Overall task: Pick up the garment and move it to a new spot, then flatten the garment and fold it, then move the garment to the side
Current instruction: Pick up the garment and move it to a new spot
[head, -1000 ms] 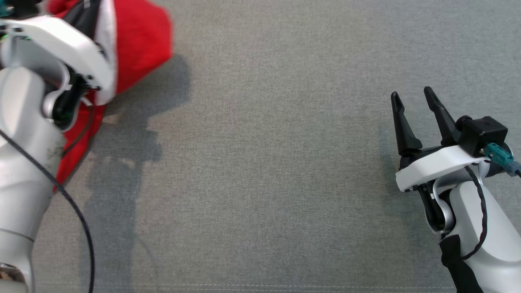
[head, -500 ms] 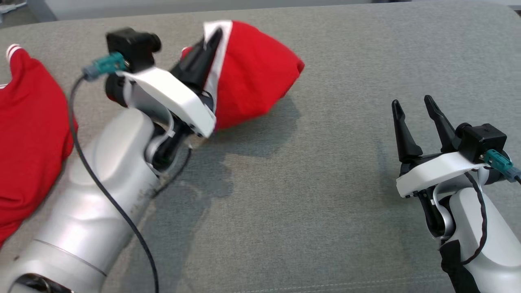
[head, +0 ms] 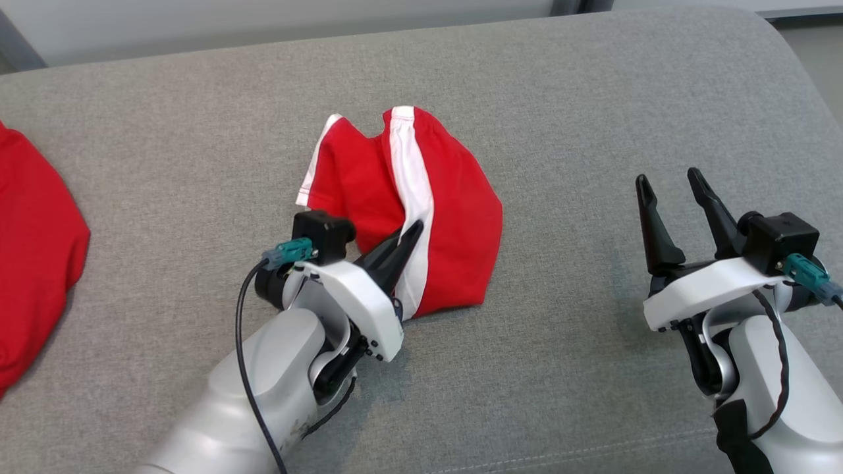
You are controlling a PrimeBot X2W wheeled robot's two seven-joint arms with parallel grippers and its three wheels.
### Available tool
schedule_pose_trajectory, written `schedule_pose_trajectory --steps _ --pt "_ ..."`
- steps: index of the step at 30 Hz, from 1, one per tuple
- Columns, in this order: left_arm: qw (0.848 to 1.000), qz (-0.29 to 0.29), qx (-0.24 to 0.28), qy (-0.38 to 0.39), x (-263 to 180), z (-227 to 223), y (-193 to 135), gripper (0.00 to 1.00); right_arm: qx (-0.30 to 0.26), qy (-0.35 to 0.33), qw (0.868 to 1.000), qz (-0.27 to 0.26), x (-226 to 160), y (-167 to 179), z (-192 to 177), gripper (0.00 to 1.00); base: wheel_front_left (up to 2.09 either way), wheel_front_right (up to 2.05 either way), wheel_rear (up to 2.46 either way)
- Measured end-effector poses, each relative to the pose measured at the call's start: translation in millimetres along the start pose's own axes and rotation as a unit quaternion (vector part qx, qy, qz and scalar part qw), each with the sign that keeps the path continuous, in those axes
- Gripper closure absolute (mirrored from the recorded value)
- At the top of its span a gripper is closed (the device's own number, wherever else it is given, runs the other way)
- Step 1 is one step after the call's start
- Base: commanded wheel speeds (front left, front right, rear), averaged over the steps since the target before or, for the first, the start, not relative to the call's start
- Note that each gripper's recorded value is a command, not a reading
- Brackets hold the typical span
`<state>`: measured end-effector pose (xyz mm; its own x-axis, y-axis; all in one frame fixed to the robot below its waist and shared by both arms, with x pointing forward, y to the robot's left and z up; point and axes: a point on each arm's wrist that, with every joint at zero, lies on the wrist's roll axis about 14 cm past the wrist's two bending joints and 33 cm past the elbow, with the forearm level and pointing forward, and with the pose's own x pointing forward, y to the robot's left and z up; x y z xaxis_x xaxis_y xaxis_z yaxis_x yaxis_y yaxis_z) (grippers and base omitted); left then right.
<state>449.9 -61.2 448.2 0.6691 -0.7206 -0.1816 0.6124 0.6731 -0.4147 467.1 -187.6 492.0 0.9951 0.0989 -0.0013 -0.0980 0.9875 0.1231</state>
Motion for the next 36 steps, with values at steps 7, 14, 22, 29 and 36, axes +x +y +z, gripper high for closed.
schedule_pose_trajectory --steps 7,14,22,29,36 --pt "0.999 0.049 0.006 0.022 -25.5 -22.2 24.3 1.00 0.001 -0.006 1.000 0.007 -3.2 5.9 4.9 0.00 0.00 0.00 0.00" --pt "0.994 0.074 0.034 -0.067 -38.0 31.2 26.4 0.00 -0.001 -0.015 1.000 0.021 -5.4 15.9 13.2 0.00 0.00 0.00 0.00" --pt "0.976 0.169 0.067 -0.121 -99.8 37.6 52.5 0.00 -0.002 -0.027 1.000 0.015 -24.4 13.7 23.7 0.00 0.00 0.00 0.00" --pt "0.953 0.245 0.091 -0.153 -149.5 43.9 74.6 0.00 -0.003 -0.035 0.999 0.012 -39.9 12.0 29.7 0.00 0.00 0.00 0.00" --pt "0.929 0.307 0.109 -0.175 -188.8 51.3 95.3 0.00 0.000 -0.051 0.999 0.005 -44.3 8.6 40.5 0.00 0.00 0.00 0.00"
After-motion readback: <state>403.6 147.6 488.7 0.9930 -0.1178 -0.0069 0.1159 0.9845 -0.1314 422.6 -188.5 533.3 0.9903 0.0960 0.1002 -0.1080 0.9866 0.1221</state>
